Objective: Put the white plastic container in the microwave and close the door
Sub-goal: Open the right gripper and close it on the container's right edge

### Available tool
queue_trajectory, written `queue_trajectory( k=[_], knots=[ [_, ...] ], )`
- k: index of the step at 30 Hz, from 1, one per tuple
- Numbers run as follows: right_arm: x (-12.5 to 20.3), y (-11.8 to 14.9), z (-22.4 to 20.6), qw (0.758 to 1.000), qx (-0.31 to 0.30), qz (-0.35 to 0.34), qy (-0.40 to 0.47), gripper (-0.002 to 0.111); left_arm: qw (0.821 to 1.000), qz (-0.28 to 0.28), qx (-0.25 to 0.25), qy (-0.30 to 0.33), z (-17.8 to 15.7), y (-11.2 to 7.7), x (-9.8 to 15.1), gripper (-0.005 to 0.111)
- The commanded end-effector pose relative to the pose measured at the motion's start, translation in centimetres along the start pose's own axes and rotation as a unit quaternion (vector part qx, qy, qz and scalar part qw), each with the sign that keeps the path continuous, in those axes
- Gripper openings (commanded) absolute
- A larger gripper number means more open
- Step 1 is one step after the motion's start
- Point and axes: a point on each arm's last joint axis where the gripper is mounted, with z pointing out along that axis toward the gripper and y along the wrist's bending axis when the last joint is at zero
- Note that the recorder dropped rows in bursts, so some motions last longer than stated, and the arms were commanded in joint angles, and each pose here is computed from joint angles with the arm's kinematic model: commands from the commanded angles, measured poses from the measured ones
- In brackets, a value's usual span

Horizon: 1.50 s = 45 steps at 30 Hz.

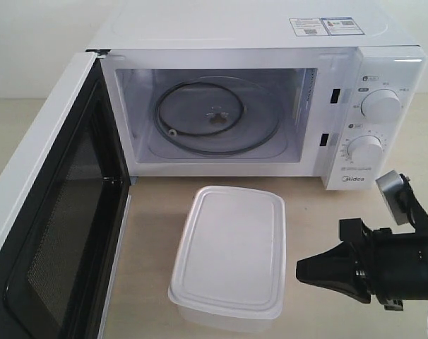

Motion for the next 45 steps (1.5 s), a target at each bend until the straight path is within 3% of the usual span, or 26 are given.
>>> queue_trajectory(
  k=[1,4,9,19,27,45],
  knots=[
    [-0.1,0.0,0.0,1.0,-0.004,0.022,-0.014,0.0,1.0,0.003,-0.002,0.0,0.0,0.0,0.1,0.004],
    [-0.1,0.0,0.0,0.999,-0.004,0.043,-0.014,0.004,1.0,0.003,-0.002,0.0,0.0,0.0,0.1,0.004],
    [-0.6,0.0,0.0,0.997,0.001,0.064,-0.034,0.049,1.0,0.003,-0.002,0.0,0.0,0.0,0.1,0.004],
    [-2.5,1.4,2.8,0.995,0.095,0.012,0.012,0.048,1.0,0.003,-0.002,0.0,0.0,0.0,0.1,0.004],
    [-2.4,1.8,2.9,0.997,0.075,0.017,0.019,0.042,1.0,0.003,-0.002,0.0,0.0,0.0,0.1,0.004],
    [-2.8,2.4,3.7,0.996,0.087,0.006,0.012,0.042,1.0,0.003,-0.002,0.0,0.0,0.0,0.1,0.004]
  ],
)
